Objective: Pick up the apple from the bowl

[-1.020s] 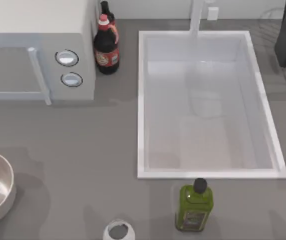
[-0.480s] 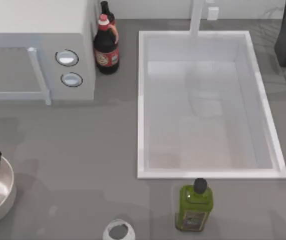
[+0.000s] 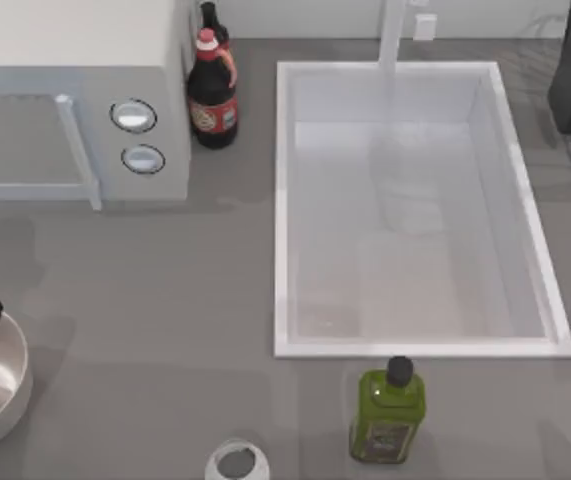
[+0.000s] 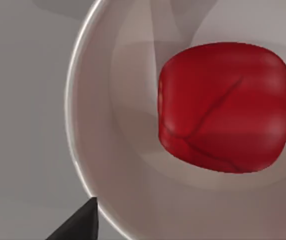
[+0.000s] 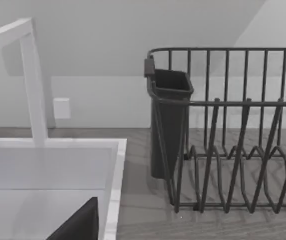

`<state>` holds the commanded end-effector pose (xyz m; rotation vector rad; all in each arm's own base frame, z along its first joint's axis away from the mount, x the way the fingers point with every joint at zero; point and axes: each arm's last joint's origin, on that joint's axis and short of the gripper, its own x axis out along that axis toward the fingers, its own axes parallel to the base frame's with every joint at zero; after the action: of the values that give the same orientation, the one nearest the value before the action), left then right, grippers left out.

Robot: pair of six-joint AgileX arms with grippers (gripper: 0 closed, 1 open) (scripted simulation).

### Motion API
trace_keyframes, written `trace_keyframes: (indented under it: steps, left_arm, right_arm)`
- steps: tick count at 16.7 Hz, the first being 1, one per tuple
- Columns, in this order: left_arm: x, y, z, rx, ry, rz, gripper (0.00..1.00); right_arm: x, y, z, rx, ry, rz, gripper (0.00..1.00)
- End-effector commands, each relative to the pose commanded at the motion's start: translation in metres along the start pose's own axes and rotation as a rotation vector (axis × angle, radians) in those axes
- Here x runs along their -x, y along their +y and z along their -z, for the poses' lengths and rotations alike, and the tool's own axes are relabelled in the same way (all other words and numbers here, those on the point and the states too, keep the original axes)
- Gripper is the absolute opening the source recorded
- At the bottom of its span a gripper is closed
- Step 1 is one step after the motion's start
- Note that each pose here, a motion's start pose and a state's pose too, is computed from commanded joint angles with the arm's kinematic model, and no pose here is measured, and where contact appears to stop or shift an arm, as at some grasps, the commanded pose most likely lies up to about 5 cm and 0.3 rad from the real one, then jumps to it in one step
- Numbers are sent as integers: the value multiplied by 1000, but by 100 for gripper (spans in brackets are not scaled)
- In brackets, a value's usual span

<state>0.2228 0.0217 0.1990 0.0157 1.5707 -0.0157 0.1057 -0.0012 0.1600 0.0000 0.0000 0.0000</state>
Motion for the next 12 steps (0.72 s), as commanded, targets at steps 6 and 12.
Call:
trace_keyframes:
  steps: [6, 12]
  left_arm:
    - [-28, 0, -4, -3, 5, 1, 100]
    - [-91, 0, -5, 0, -17, -2, 100]
  right_arm:
    - [0, 0, 0, 0, 0, 0, 100]
    - [0, 0, 0, 0, 0, 0, 100]
